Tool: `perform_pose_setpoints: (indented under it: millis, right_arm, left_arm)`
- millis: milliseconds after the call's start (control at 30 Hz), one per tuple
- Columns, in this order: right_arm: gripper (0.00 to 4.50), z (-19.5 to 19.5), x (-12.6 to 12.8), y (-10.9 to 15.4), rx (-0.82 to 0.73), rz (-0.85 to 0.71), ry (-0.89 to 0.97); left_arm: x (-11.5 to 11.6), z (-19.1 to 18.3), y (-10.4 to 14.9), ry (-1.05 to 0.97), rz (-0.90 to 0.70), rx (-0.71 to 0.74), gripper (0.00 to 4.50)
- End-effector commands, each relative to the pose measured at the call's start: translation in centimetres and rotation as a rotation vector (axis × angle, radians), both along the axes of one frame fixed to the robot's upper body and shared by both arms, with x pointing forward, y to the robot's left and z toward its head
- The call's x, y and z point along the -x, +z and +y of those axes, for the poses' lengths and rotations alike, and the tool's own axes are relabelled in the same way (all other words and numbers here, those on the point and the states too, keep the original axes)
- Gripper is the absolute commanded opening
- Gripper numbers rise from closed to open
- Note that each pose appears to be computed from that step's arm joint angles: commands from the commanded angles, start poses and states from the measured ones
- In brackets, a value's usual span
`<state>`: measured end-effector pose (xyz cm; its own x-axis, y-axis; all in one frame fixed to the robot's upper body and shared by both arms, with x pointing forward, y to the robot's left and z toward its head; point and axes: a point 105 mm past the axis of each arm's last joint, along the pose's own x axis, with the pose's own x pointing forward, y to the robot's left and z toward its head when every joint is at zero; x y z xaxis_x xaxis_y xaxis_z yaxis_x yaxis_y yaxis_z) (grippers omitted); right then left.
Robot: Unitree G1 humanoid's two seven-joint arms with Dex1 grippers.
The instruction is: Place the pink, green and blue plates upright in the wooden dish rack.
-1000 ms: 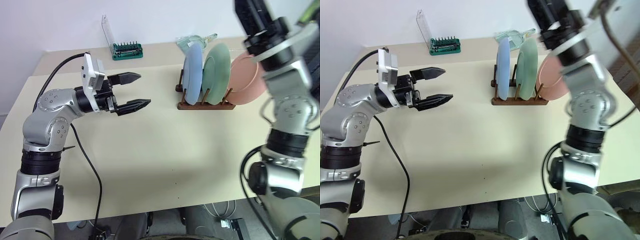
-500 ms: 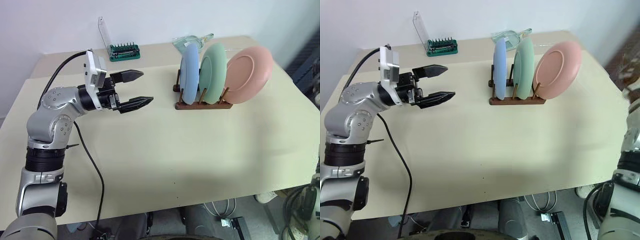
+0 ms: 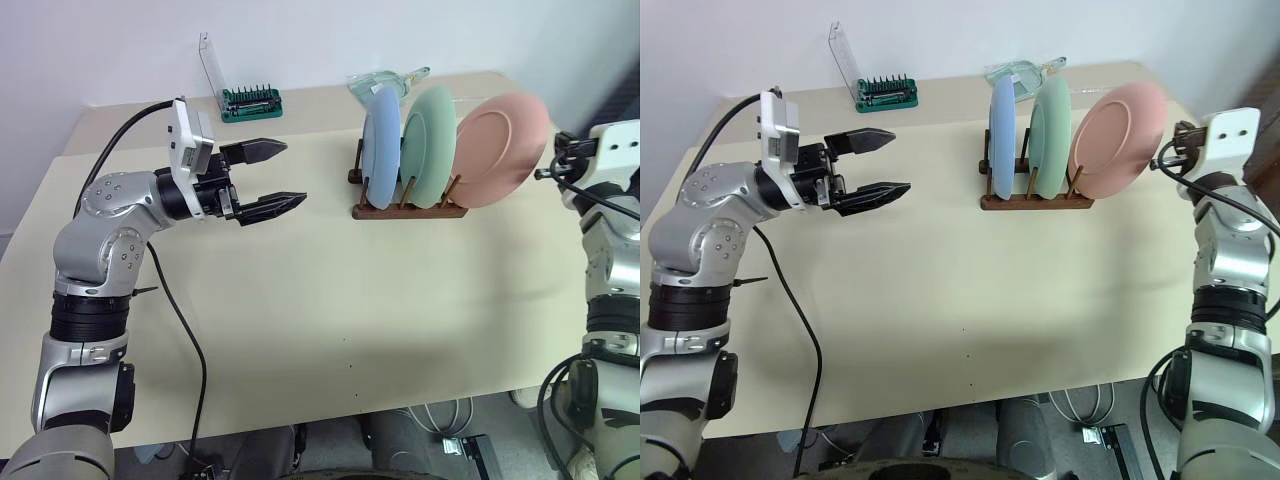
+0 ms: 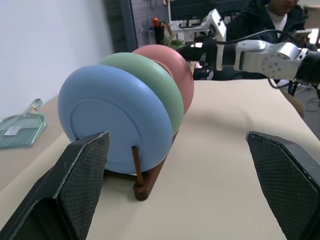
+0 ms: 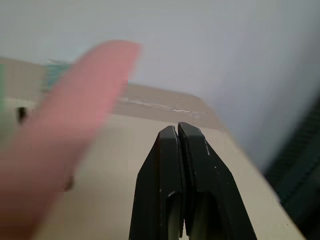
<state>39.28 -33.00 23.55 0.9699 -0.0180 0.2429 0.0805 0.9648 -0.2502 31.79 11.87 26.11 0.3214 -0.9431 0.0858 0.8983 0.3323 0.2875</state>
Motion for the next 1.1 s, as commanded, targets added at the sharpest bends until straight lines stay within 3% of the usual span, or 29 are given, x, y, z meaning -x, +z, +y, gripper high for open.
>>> perform_pose_setpoints:
  millis: [33,400,733,933,1100]
  right_arm:
    - [0.03,0.7,0.2,2.5,-0.015,-0.077,0.049]
    - [0.03,4.2,0.9,4.7,-0.007,-0.134,0.239]
    - [0.03,2.1,1.1,5.3,0.034,-0.141,0.139]
    - [0.03,2.9,0.9,5.4,0.054,-0.141,0.16]
    - [0.03,2.7,2.3,8.8,-0.08,-0.306,0.199]
  left_arm:
    - [0.6,0.3,1.2,0.001,-0.046,0.009,4.5]
    - [0.4,0.3,1.3,0.002,-0.055,0.008,4.5]
    - [0.3,0.3,1.4,0.004,-0.057,0.008,4.5]
    - [0.3,0.4,1.3,0.004,-0.056,0.011,4.5]
    - [0.1,0.5,1.1,0.009,-0.053,-0.003,4.5]
